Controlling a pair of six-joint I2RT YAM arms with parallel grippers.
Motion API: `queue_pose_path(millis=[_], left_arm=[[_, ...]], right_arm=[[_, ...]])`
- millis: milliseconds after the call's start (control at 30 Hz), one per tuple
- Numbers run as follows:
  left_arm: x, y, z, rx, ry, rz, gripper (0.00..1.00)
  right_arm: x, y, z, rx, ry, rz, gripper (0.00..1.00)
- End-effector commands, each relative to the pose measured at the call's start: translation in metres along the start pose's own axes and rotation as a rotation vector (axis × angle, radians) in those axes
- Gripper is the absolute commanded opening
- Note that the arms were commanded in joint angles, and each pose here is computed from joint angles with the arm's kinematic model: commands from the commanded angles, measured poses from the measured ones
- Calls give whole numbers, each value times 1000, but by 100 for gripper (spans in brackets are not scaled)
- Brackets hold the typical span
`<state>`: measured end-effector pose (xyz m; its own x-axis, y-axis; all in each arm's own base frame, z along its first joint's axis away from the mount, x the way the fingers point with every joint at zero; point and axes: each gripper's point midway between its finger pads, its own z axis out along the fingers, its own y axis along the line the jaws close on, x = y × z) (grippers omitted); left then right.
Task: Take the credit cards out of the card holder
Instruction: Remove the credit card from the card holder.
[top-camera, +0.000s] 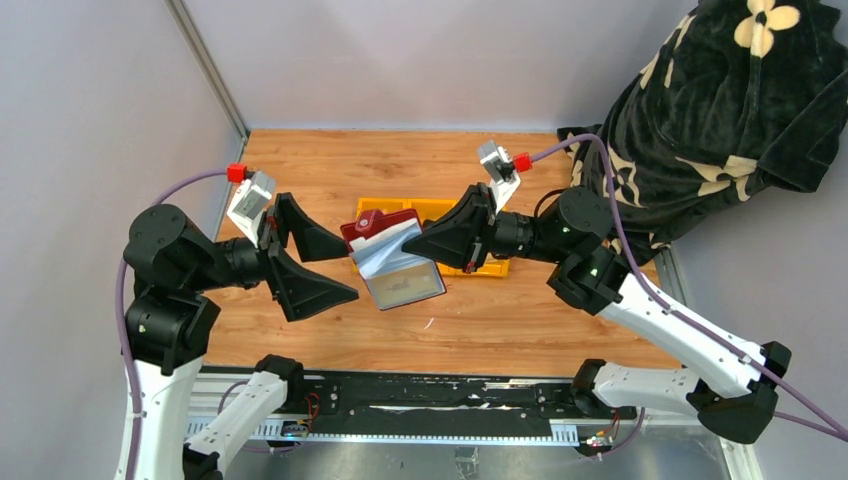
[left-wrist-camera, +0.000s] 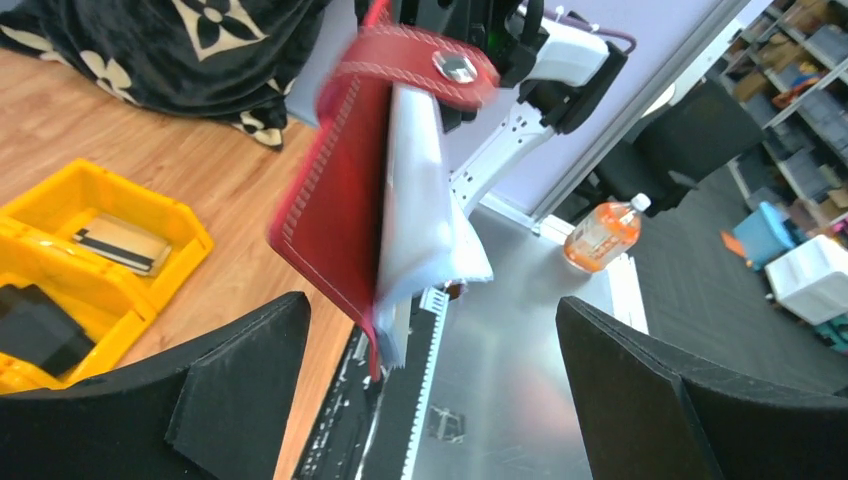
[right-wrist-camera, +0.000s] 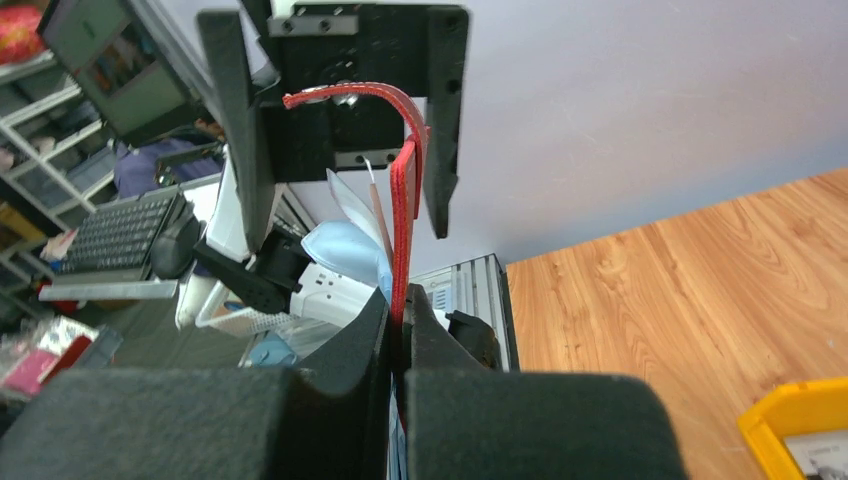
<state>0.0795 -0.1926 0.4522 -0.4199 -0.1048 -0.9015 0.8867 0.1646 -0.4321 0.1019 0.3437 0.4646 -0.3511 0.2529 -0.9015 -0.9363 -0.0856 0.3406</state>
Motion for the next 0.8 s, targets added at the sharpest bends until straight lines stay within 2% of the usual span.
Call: queue_pose_path(millis=[0, 100, 167, 367, 533, 667, 767], left_arm=[[14, 0, -6, -20, 34, 59, 100], [12, 3, -7, -49, -19, 83, 100], [10, 9, -5, -70, -56, 70, 96], [3, 31, -1, -137, -123, 34, 73], [-7, 42, 0, -185, -176, 32, 48], [-7, 47, 1, -193, -184, 11, 37], [-6, 49, 2, -192, -188, -14, 33]], right_arm=[[-18, -4, -6, 126, -38, 99, 0], [-16, -4, -2, 114, -39, 179, 0], [-13, -6, 2, 118, -33, 229, 0], [-9, -5, 10, 88, -27, 331, 0], [-6, -1, 16, 47, -13, 379, 0], [-5, 1, 17, 26, -16, 387, 0], [-5, 1, 19, 12, -16, 395, 0]])
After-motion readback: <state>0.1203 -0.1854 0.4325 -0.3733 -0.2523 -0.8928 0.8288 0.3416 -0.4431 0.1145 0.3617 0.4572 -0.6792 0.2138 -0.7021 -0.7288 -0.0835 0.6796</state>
